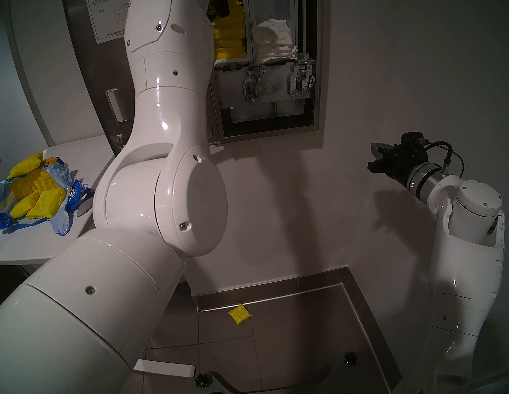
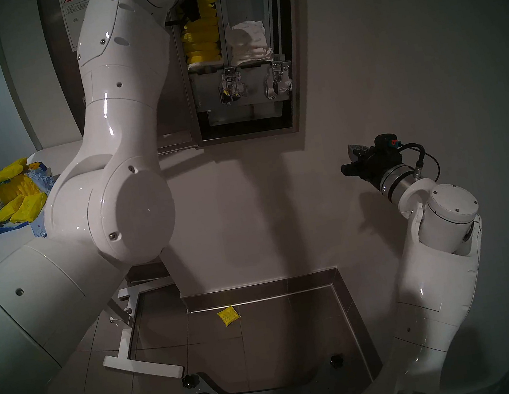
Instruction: Open the dispenser door, put the pads inside, close the door
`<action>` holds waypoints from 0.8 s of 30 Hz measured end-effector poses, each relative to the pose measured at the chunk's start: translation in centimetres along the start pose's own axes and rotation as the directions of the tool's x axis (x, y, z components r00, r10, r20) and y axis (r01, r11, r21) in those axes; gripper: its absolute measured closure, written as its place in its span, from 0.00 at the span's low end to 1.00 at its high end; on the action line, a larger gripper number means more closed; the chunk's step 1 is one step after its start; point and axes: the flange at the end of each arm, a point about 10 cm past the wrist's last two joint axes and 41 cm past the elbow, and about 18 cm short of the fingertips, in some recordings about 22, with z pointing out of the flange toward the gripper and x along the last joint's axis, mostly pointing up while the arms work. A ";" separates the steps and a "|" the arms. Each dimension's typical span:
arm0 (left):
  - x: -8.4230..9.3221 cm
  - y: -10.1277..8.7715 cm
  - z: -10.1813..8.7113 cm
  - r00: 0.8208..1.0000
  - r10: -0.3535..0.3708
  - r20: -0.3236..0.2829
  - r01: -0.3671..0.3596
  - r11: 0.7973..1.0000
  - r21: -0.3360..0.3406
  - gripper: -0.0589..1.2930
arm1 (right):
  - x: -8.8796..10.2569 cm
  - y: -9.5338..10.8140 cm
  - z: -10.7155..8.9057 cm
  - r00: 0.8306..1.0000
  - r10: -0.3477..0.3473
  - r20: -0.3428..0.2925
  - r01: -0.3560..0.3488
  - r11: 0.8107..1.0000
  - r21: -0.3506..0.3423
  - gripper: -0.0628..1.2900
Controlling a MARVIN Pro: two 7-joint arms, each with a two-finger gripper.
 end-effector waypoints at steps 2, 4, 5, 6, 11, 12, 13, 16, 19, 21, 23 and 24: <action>0.1 -0.2 0.1 1.000 -0.021 0.002 0.021 1.000 -0.007 0.97 | 0.0 0.0 0.0 1.000 0.000 0.000 0.000 1.000 0.000 0.90; 0.2 -0.6 0.1 0.999 -0.043 0.004 0.043 0.999 -0.010 0.97 | 0.0 0.0 0.0 1.000 0.000 0.000 0.000 1.000 0.000 0.90; 0.2 -0.8 0.0 0.999 -0.050 0.004 0.050 0.999 -0.009 0.97 | 0.0 0.0 0.0 1.000 0.000 0.000 0.000 1.000 0.000 0.90; 0.3 -1.2 0.0 0.998 -0.063 0.003 0.063 0.998 -0.007 0.97 | 0.0 0.0 0.0 1.000 0.000 0.000 0.000 1.000 0.000 0.90; 0.9 -1.7 0.3 0.994 -0.110 -0.011 0.109 0.994 -0.021 0.90 | 0.0 0.0 0.0 1.000 0.000 -0.001 0.000 1.000 0.000 0.90; 1.0 -1.8 0.3 0.993 -0.116 -0.013 0.116 0.993 -0.023 0.77 | 0.0 0.0 0.0 1.000 0.000 -0.001 0.000 1.000 0.000 0.90; 1.0 -2.0 0.3 0.992 -0.122 -0.015 0.122 0.992 -0.024 0.48 | 0.0 0.0 0.0 1.000 0.000 -0.001 0.000 1.000 0.000 0.90; 1.1 -2.3 0.4 0.991 -0.136 -0.020 0.135 0.990 -0.028 0.20 | 0.0 0.0 0.0 1.000 0.000 -0.001 0.000 1.000 0.000 0.90; 1.1 -2.4 0.3 0.989 -0.147 -0.025 0.146 0.989 -0.033 0.19 | 0.0 0.0 0.0 1.000 0.000 -0.001 0.000 1.000 -0.001 0.90; 1.1 -2.5 0.2 0.987 -0.156 -0.030 0.155 0.987 -0.035 0.17 | 0.0 0.0 0.0 1.000 0.000 -0.001 0.000 1.000 -0.001 0.90; 1.1 -2.7 -0.1 0.985 -0.169 -0.039 0.168 0.985 -0.033 0.16 | 0.0 0.0 0.0 1.000 0.000 -0.001 0.000 1.000 -0.001 0.90; 1.2 -2.8 -0.2 0.984 -0.173 -0.043 0.172 0.985 -0.031 0.16 | 0.0 0.0 0.0 1.000 0.000 -0.001 0.000 1.000 -0.001 0.90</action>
